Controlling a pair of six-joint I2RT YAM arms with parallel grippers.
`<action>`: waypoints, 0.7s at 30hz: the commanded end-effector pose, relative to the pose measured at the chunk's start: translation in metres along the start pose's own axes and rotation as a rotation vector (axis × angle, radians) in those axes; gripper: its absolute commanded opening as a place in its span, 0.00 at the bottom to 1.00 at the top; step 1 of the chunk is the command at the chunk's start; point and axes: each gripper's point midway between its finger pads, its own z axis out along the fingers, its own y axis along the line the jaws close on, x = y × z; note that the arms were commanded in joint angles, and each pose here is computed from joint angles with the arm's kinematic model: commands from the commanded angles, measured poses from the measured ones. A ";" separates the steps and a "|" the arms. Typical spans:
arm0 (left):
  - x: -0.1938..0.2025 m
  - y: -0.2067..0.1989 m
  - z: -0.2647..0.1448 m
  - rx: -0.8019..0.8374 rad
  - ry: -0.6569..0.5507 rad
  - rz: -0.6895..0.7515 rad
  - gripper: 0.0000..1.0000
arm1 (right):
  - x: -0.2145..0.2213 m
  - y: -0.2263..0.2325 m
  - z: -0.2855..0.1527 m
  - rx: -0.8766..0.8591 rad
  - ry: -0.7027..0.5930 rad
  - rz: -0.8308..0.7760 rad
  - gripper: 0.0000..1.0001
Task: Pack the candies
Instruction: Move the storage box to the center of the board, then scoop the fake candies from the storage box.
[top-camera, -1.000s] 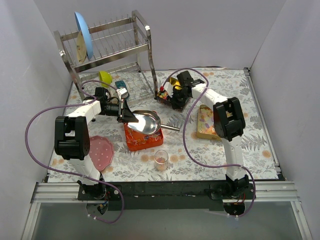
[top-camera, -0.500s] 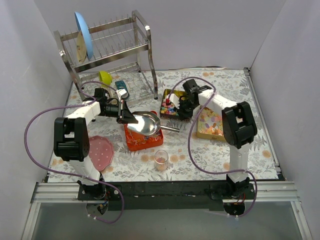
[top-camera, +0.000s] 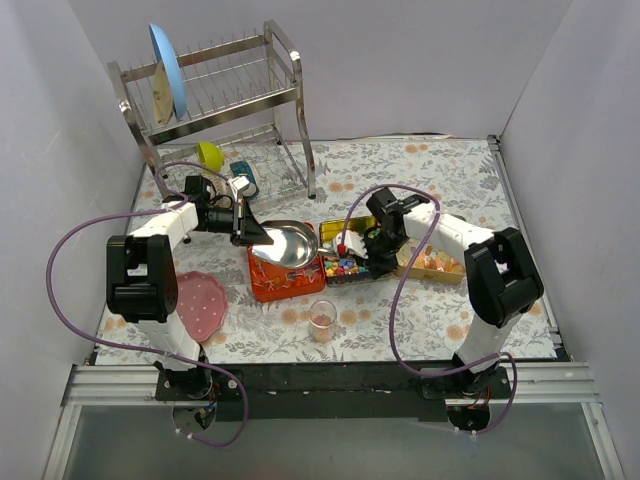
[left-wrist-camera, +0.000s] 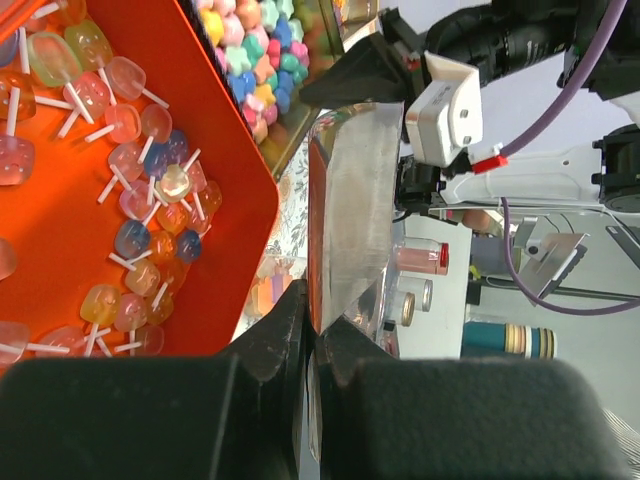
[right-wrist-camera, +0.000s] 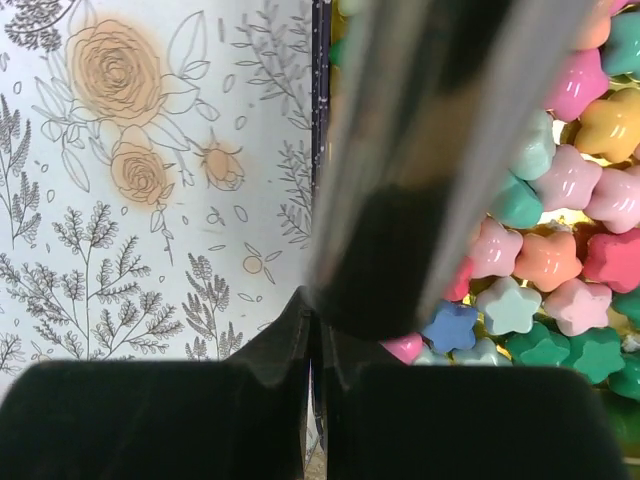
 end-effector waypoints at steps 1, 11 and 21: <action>-0.016 -0.025 -0.007 0.064 -0.026 0.079 0.00 | -0.015 0.001 -0.013 0.032 -0.026 -0.059 0.25; -0.013 -0.020 -0.005 0.063 -0.025 0.060 0.00 | -0.056 -0.013 -0.119 0.105 -0.223 0.141 0.68; -0.012 -0.036 -0.005 0.199 -0.008 -0.034 0.00 | -0.126 -0.022 -0.140 0.266 -0.484 -0.082 0.69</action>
